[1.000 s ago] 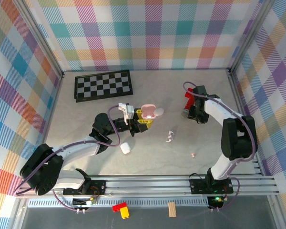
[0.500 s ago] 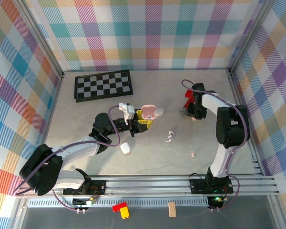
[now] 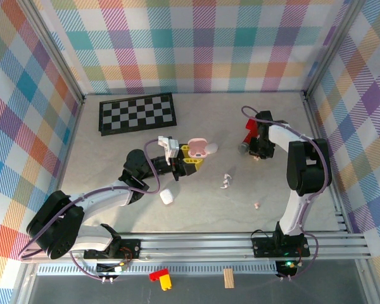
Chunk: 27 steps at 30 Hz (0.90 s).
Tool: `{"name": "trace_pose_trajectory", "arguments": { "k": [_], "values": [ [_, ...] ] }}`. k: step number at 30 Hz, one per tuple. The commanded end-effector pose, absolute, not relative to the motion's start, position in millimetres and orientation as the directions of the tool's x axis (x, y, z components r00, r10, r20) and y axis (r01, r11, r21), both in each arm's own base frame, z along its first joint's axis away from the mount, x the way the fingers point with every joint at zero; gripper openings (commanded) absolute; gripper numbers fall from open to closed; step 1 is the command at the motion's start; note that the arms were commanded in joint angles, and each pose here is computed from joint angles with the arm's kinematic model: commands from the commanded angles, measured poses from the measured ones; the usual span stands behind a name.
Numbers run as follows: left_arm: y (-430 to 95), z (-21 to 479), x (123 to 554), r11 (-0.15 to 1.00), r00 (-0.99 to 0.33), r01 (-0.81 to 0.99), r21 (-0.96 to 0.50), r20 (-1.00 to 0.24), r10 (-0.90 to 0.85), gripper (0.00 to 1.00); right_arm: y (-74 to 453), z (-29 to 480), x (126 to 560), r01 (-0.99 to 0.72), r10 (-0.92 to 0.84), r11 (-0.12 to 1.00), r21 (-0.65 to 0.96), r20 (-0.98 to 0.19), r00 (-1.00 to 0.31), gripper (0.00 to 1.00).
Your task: Insert wireless bluetooth earbuds into charging case
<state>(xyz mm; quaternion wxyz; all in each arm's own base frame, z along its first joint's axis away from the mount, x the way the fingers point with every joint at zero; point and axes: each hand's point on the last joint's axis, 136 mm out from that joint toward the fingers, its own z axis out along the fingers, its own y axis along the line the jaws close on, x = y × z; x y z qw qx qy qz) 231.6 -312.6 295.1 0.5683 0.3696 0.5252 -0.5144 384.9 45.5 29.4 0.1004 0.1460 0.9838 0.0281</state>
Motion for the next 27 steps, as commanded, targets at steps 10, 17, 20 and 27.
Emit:
{"name": "trace_pose_trajectory", "arguments": {
  "k": [10, 17, 20, 27],
  "values": [
    [-266, 309, 246, 0.314, -0.021, 0.943, -0.108, -0.963, -0.27, 0.28, 103, 66, 347, 0.125, 0.154, 0.983, 0.138, -0.228, -0.961, 0.21],
    [-249, 306, 245, 0.349, -0.022, 0.928, -0.132, -0.953, -0.303, 0.28, 153, 54, 350, -0.044, -0.035, 0.998, 0.042, -0.206, -0.978, 0.21],
    [-245, 302, 241, 0.359, -0.029, 0.923, -0.14, -0.954, -0.299, 0.28, 167, 44, 354, -0.107, -0.105, 0.994, 0.001, -0.189, -0.976, 0.21],
    [-238, 299, 234, 0.398, -0.015, 0.91, -0.121, -0.966, -0.259, 0.28, 170, 21, 359, -0.155, -0.162, 0.986, -0.061, -0.14, -0.977, 0.22]
  ]
}}
